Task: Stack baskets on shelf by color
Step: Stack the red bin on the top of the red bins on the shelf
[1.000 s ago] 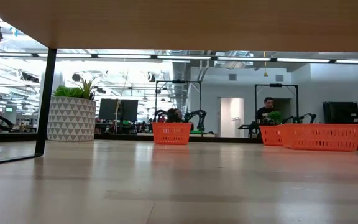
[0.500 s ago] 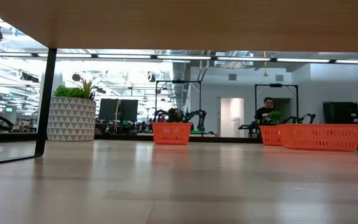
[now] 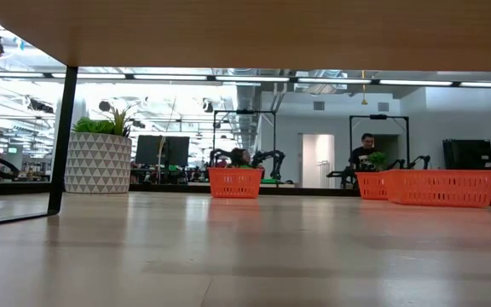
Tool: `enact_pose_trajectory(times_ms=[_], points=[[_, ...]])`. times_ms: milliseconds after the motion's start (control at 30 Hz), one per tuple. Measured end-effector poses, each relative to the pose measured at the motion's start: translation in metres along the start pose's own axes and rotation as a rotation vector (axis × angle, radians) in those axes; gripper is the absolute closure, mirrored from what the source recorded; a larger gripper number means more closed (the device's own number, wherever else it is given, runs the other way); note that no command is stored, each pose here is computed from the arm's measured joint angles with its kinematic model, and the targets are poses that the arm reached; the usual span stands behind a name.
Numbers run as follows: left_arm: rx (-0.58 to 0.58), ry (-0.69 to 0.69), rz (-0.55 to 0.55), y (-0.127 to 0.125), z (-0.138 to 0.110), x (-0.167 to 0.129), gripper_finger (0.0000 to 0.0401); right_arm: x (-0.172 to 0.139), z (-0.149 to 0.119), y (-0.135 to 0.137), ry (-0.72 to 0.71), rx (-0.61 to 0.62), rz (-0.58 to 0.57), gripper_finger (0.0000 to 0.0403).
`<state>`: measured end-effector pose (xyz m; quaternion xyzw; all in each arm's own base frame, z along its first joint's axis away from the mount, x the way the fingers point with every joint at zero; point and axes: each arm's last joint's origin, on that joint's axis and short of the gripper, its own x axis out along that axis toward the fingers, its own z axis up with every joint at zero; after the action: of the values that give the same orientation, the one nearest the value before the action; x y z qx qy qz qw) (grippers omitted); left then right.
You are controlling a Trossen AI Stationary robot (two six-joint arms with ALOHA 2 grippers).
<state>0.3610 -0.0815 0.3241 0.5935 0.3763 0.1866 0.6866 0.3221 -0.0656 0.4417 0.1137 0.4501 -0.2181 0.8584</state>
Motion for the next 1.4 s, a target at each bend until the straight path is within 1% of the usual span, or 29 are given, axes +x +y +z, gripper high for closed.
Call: enact_pose_trajectory(times_ms=[100,200,267,300,400,500,567,633,733,833,933,1033,1133,1233,1300,1400], points=[[-0.068,0.036,0.068,0.005,0.003,-0.004,0.0196,-0.005,0.001,-0.009,-0.014,0.016,-0.004,0.0396],[-0.139,0.057,0.138,0.011,0.008,-0.012,0.0170,-0.011,0.002,-0.021,-0.030,0.022,0.016,0.0399],[-0.187,0.046,0.176,0.017,0.010,-0.022,0.0161,-0.019,0.001,-0.031,-0.049,0.047,0.028,0.0399],[-0.230,0.028,0.194,0.022,0.012,-0.027,0.0158,-0.023,0.001,-0.036,-0.060,0.061,0.026,0.0398],[-0.325,-0.020,0.227,0.040,0.010,-0.045,0.0157,-0.036,-0.001,-0.053,-0.094,0.093,0.009,0.0400],[-0.481,-0.051,0.261,0.067,0.002,-0.067,0.0158,-0.046,-0.004,-0.065,-0.119,0.122,0.001,0.0399],[-0.605,-0.054,0.290,0.088,-0.010,-0.084,0.0159,-0.054,-0.006,-0.070,-0.138,0.128,0.028,0.0399],[-0.751,-0.071,0.316,0.112,-0.027,-0.105,0.0159,-0.061,-0.007,-0.068,-0.165,0.106,0.080,0.0399],[-1.026,-0.131,0.335,0.145,-0.064,-0.137,0.0159,-0.066,-0.008,-0.052,-0.185,0.031,0.189,0.0400],[-1.290,-0.208,0.325,0.166,-0.106,-0.165,0.0159,-0.063,-0.008,-0.025,-0.181,-0.052,0.282,0.0397],[-1.514,-0.292,0.282,0.176,-0.146,-0.185,0.0159,-0.055,-0.009,0.007,-0.158,-0.157,0.344,0.0395],[-1.694,-0.359,0.219,0.178,-0.179,-0.198,0.0159,-0.047,-0.014,0.038,-0.118,-0.253,0.406,0.0397],[-1.813,-0.431,0.129,0.175,-0.204,-0.204,0.0159,-0.042,-0.019,0.064,-0.086,-0.315,0.506,0.0394],[-1.901,-0.478,0.044,0.170,-0.218,-0.205,0.0159,-0.035,-0.019,0.087,-0.085,-0.333,0.577,0.0388],[-1.929,-0.481,0.011,0.167,-0.223,-0.205,0.0159,-0.031,-0.019,0.100,-0.097,-0.347,0.606,0.0388],[-1.936,-0.464,-0.009,0.162,-0.224,-0.203,0.0159,-0.023,-0.018,0.116,-0.107,-0.363,0.644,0.0392]])
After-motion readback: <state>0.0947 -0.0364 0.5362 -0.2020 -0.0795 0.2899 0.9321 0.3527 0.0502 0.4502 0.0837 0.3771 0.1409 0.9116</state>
